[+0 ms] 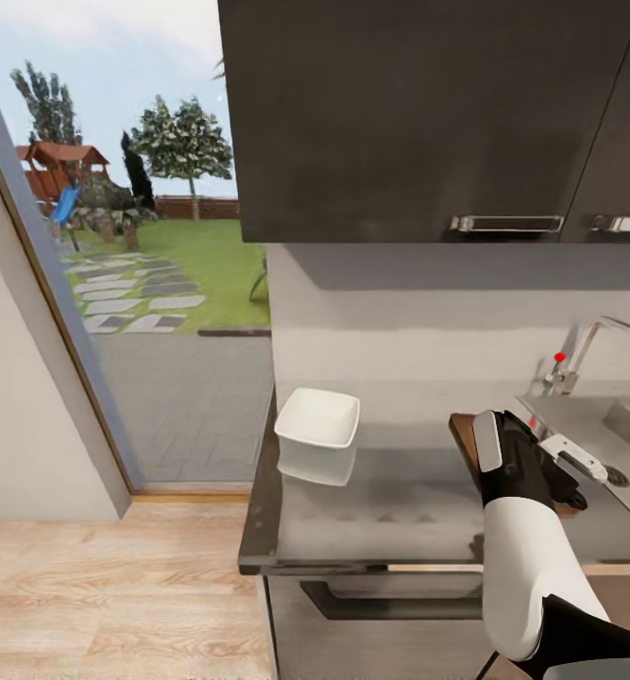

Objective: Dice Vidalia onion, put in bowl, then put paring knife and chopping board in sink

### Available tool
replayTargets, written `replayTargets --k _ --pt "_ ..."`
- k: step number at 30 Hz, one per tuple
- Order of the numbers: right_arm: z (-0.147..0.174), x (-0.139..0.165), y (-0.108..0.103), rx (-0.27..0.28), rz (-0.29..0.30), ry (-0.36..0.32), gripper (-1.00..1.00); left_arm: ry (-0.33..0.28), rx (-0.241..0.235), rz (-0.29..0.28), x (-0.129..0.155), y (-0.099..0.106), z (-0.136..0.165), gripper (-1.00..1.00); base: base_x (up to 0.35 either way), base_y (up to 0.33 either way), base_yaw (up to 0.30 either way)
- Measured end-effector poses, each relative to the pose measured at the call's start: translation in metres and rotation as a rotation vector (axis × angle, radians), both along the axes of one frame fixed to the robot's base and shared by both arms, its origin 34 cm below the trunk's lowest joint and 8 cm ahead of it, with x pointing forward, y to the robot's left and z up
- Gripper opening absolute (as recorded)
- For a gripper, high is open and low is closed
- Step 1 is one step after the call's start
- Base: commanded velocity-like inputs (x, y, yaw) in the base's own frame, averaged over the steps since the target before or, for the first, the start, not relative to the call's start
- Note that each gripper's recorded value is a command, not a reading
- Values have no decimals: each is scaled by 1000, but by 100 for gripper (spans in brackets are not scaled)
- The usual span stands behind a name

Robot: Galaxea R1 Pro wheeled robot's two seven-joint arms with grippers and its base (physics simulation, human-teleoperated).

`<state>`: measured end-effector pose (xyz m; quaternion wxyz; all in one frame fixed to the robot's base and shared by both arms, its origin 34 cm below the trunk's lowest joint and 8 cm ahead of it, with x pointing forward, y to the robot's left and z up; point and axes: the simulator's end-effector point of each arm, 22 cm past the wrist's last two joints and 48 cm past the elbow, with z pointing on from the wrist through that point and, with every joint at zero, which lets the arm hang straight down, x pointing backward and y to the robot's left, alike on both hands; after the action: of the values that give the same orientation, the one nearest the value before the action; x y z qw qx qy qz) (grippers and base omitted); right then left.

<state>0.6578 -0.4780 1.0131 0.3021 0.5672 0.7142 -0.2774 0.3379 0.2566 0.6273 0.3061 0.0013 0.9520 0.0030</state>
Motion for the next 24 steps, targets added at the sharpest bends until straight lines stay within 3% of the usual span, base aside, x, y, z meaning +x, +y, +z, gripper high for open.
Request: replayTargets --k 24 --pt "-20 2 1 -1 2 39 100 38 0 0 -13 0 -8 100 3 -18 0"
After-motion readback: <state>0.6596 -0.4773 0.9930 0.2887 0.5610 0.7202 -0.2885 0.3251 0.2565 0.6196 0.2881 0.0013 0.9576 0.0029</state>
